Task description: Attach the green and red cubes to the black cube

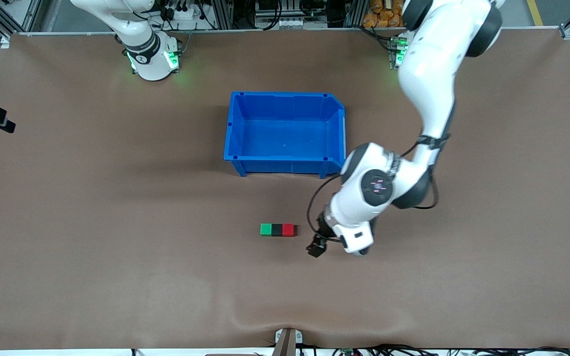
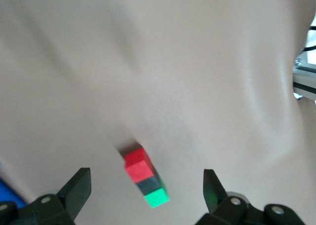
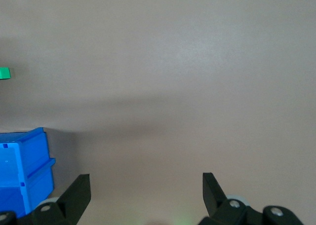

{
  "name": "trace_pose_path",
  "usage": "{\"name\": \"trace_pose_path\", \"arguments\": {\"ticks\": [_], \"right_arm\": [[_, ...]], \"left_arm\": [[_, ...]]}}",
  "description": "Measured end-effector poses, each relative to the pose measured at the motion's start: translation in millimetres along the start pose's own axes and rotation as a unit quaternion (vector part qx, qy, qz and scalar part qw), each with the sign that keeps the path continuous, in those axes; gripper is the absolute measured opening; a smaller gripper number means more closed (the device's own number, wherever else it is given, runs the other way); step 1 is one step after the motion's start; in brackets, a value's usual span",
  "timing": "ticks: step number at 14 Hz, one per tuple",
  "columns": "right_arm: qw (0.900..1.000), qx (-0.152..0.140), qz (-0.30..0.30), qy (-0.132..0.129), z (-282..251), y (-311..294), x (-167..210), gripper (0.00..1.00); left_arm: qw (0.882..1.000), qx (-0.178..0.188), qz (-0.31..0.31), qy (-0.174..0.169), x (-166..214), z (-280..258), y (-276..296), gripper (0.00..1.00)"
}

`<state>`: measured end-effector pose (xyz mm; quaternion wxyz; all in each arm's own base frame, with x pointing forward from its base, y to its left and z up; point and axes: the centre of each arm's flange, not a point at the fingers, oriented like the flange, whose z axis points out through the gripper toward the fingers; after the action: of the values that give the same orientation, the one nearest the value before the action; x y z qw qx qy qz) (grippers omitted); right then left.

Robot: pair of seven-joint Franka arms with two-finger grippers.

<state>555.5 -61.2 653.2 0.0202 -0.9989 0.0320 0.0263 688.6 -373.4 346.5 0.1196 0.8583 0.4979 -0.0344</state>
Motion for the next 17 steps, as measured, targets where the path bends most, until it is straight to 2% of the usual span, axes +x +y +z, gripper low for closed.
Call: {"name": "trace_pose_path", "arguments": {"ticks": [3,6,11,13,17], "right_arm": [[1.0,0.0,0.006,0.0,0,-1,0,1.0],[1.0,0.0,0.024,-0.001,1,-20,1,1.0],[1.0,-0.002,0.024,-0.017,3,-29,-4,1.0],[0.999,-0.002,0.024,-0.021,1,-29,-7,1.0],[1.0,-0.001,0.018,-0.024,0,-25,-15,1.0]], "left_arm": [[0.998,0.03,0.053,0.001,42,-65,-12,1.0],[0.997,0.045,0.064,0.0,87,-145,-34,1.0],[0.982,0.079,0.171,-0.001,118,-229,-91,1.0],[0.969,0.087,0.23,-0.001,130,-251,-120,1.0],[0.927,0.099,0.363,0.01,159,-300,-185,1.0]]}}
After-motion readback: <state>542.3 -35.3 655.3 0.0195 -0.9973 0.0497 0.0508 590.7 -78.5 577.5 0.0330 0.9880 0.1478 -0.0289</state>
